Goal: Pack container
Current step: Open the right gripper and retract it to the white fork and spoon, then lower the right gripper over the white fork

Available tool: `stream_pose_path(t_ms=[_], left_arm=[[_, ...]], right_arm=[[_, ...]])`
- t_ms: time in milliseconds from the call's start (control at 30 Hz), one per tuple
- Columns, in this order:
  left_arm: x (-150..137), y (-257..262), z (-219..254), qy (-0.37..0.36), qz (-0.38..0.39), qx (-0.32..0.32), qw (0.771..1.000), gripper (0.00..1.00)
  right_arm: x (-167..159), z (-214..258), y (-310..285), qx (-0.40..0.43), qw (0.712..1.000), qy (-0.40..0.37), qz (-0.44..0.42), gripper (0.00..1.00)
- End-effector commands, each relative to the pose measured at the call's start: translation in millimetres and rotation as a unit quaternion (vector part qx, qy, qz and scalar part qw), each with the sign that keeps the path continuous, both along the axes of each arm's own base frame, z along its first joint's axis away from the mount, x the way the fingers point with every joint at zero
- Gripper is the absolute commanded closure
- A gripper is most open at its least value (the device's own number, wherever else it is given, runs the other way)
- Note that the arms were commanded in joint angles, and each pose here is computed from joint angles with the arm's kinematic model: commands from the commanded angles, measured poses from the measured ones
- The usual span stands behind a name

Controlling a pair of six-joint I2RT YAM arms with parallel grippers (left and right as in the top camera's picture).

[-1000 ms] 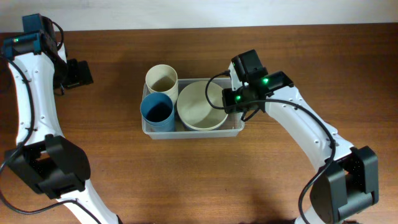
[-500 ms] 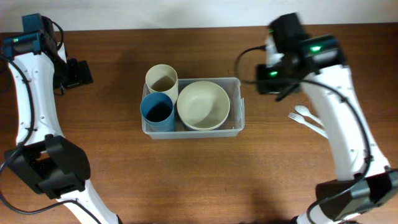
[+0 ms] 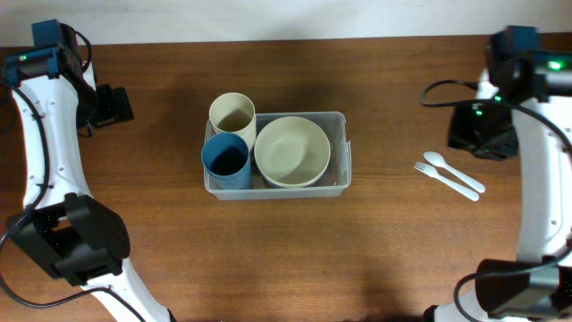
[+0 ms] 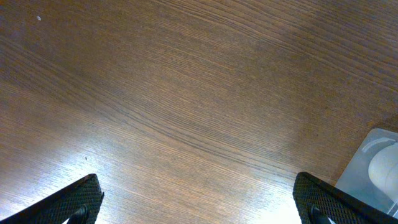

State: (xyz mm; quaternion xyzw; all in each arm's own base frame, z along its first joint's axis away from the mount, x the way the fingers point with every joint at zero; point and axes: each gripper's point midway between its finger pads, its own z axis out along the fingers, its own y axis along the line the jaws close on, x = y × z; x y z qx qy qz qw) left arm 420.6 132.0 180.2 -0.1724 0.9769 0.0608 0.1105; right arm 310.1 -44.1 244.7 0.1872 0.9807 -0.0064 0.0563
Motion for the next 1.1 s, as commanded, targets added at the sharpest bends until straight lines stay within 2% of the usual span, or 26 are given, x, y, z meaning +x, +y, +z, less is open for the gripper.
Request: stream_pose_path(t_ms=[0,133,267,400,533,633,733,867,1067], left_arm=[[2.8,-0.2,5.5,-0.011,0.005,-0.003,1.000,0.00],[2.8,-0.2,5.5,-0.011,0.005,-0.003,1.000,0.00],[2.8,-0.2,5.5,-0.011,0.005,-0.003,1.000,0.00],[2.8,-0.2,5.5,-0.011,0.005,-0.003,1.000,0.00],[2.8,-0.2,5.5,-0.011,0.005,-0.003,1.000,0.00],[2.8,-0.2,5.5,-0.011,0.005,-0.003,1.000,0.00],[2.8,-0.2,5.5,-0.011,0.005,-0.003,1.000,0.00],[2.8,-0.2,5.5,-0.011,0.005,-0.003,1.000,0.00],[2.8,-0.2,5.5,-0.011,0.005,-0.003,1.000,0.00]], right_arm=[[-9.4,7.8,-21.1,-0.024,1.000,-0.009,-0.015,0.54],[-9.4,-17.6,-24.6,-0.021,1.000,0.014,-0.016,0.53],[-4.2,-65.0,-24.7,-0.015,0.999,0.031,-0.016,0.52],[-6.5,-139.7,-26.2,-0.018,0.999,0.044,-0.016,0.48],[-1.5,-183.1,-26.5,-0.021,0.999,0.017,-0.016,0.41],[5.0,-197.6,-27.9,-0.027,1.000,-0.006,-0.010,0.40],[20.9,-202.6,-30.9,-0.041,0.998,-0.042,0.037,0.39],[39.4,-200.3,-34.5,-0.059,0.992,-0.078,0.083,0.34],[43.4,-212.8,-35.3,-0.067,0.986,-0.068,0.134,0.32]])
